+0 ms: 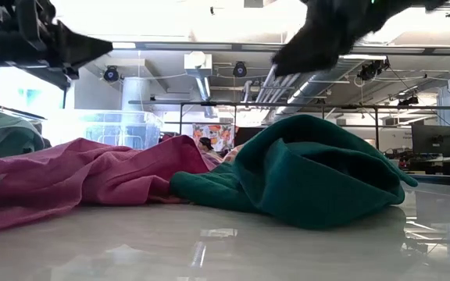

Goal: Sort microfiber towel by color & place in baskets
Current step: Put the bottom gray towel into the top transparent bin

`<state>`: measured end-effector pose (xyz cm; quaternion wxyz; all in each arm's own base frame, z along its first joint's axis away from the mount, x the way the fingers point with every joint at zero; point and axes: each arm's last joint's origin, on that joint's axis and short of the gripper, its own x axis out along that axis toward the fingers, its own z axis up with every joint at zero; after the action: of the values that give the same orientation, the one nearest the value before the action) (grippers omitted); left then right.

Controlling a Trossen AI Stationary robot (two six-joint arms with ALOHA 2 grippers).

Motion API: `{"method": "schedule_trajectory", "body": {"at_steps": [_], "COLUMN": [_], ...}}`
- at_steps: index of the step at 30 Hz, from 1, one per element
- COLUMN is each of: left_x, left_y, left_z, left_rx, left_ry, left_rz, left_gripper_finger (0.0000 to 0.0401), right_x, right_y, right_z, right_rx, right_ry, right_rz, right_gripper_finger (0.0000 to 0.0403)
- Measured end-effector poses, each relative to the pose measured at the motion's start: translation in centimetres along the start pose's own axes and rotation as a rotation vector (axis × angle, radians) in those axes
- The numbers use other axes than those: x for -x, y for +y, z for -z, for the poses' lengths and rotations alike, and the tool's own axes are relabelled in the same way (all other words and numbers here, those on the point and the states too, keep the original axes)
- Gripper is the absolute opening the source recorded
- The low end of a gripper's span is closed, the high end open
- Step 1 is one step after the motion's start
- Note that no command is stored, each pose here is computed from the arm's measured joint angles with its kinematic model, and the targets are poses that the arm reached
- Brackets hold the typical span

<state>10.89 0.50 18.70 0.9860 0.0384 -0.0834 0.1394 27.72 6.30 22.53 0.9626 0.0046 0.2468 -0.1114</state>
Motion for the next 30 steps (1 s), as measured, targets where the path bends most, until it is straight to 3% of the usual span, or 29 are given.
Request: {"method": "schedule_trajectory", "body": {"at_steps": [9, 12, 17, 24, 27, 30], "left_x": [-1.8, -2.9, -5.4, -8.1, -8.6, -9.0], "left_y": [-1.5, -2.2, -4.4, -8.2, -9.3, -10.2], "left_z": [0.3, -0.6, -3.4, -6.3, -7.3, -8.4], "left_rx": [0.030, 0.043, 0.011, -0.057, 0.050, 0.198], "left_ry": [0.153, 0.205, 0.362, 0.800, 1.061, 1.258], "left_rz": [-0.093, -0.147, -0.143, -0.051, -0.003, -0.048], "left_gripper_finger": [0.0000, 0.0000, 0.0000, 0.0000, 0.0000, 0.0000], "right_x": [-3.8, -5.0, -6.4, -6.8, -6.5, -6.3], "right_y": [-1.0, -0.5, 0.1, 1.2, 1.8, 2.4], "right_z": [4.8, 5.3, 6.5, 6.7, 6.5, 6.4], "right_rx": [-0.023, -0.027, 0.000, -0.058, -0.042, -0.004], "right_ry": [-0.015, -0.041, -0.042, -0.091, -0.115, -0.135], "right_rz": [0.071, 0.054, -0.006, -0.066, -0.092, -0.113], "right_gripper_finger": [0.0250, 0.0250, 0.0250, 0.0250, 0.0250, 0.0250]}}
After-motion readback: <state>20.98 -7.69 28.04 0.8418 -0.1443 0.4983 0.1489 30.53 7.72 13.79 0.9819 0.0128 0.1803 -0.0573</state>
